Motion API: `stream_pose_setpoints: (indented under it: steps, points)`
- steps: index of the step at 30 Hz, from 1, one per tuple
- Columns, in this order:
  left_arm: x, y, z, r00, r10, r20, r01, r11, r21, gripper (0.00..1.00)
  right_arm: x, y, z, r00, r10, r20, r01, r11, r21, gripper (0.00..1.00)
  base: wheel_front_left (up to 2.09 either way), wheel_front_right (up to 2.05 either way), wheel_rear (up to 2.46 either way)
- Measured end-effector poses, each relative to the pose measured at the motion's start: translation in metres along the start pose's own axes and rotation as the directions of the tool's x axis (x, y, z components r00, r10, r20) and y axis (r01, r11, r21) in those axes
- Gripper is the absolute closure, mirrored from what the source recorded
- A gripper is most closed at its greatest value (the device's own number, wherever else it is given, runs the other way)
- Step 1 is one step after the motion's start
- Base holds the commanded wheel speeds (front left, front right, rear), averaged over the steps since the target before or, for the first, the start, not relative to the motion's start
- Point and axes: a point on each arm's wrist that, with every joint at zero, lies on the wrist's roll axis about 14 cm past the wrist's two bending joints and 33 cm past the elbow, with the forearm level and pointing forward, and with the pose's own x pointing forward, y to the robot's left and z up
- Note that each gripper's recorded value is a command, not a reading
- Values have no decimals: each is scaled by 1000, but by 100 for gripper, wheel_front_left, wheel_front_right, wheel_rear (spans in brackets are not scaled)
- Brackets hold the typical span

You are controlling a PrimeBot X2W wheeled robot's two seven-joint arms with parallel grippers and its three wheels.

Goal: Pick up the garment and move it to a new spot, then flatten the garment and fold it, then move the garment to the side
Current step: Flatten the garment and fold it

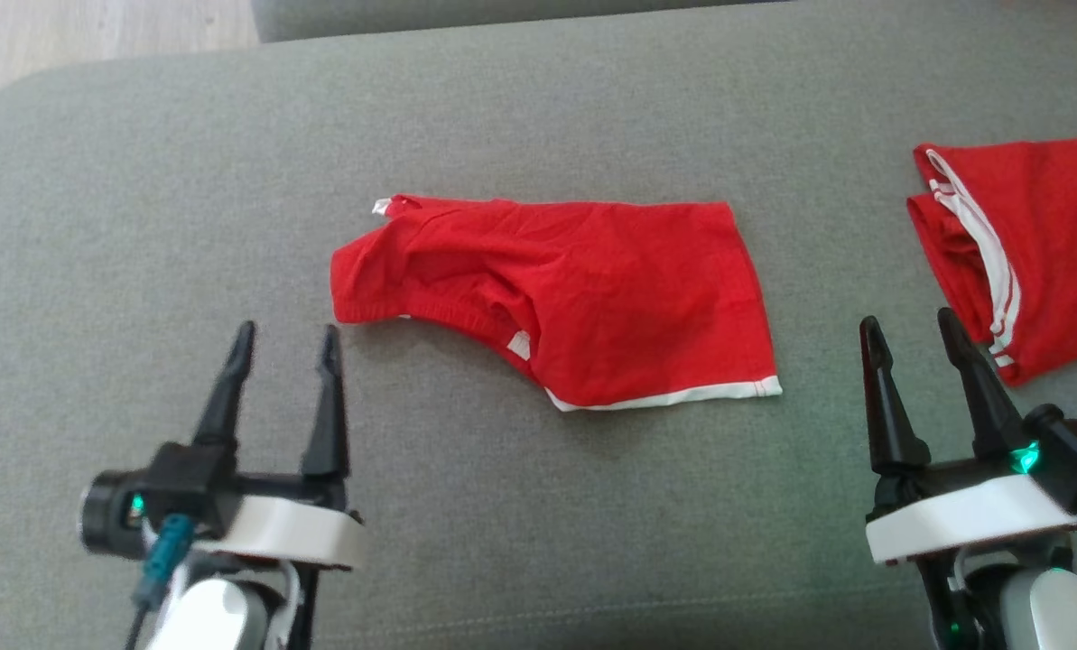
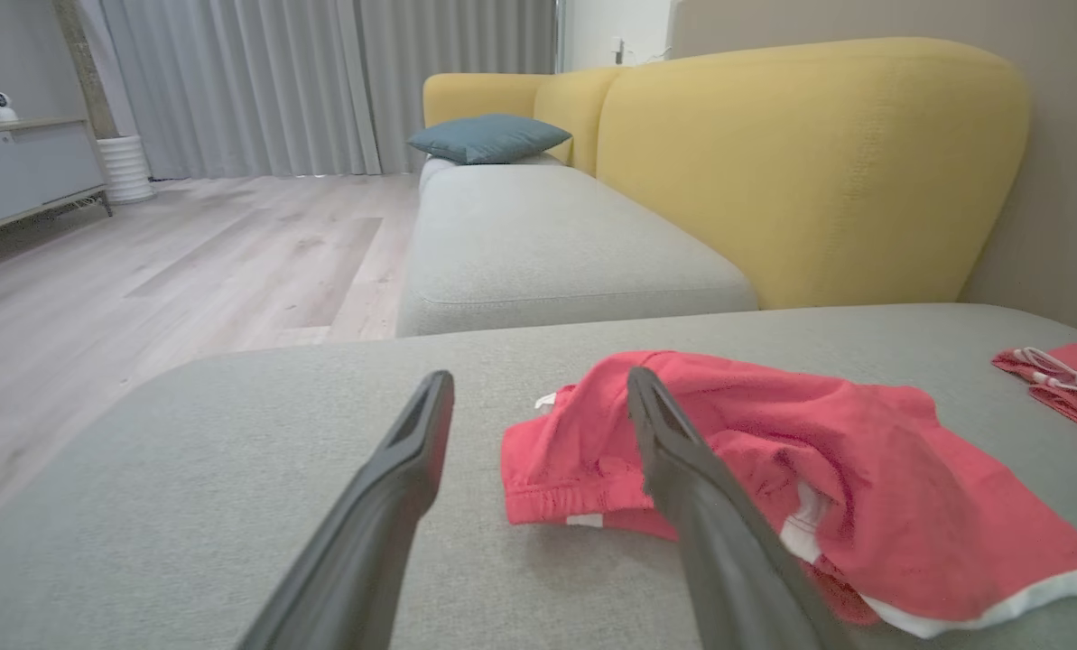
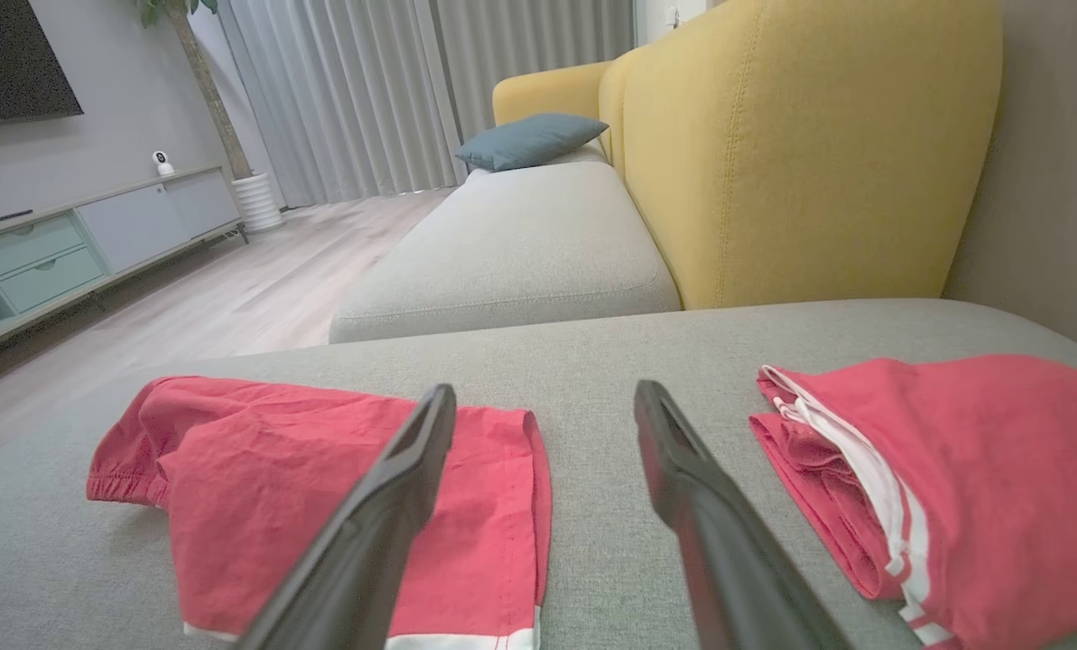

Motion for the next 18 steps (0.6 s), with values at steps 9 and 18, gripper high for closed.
stream_pose_setpoints:
  steps: [9, 18]
  points:
    - [10, -73, -19, 965, -252, -75, 244, 964, -105, 0, 3, -7, -21, 998, -22, -62, 23, 1000, 15, 0, 0, 0, 0]
    - [29, -121, -53, 902, -395, -174, 371, 916, -157, 0, 6, -17, -32, 995, -52, -88, 55, 998, 24, 0, 0, 0, 0]
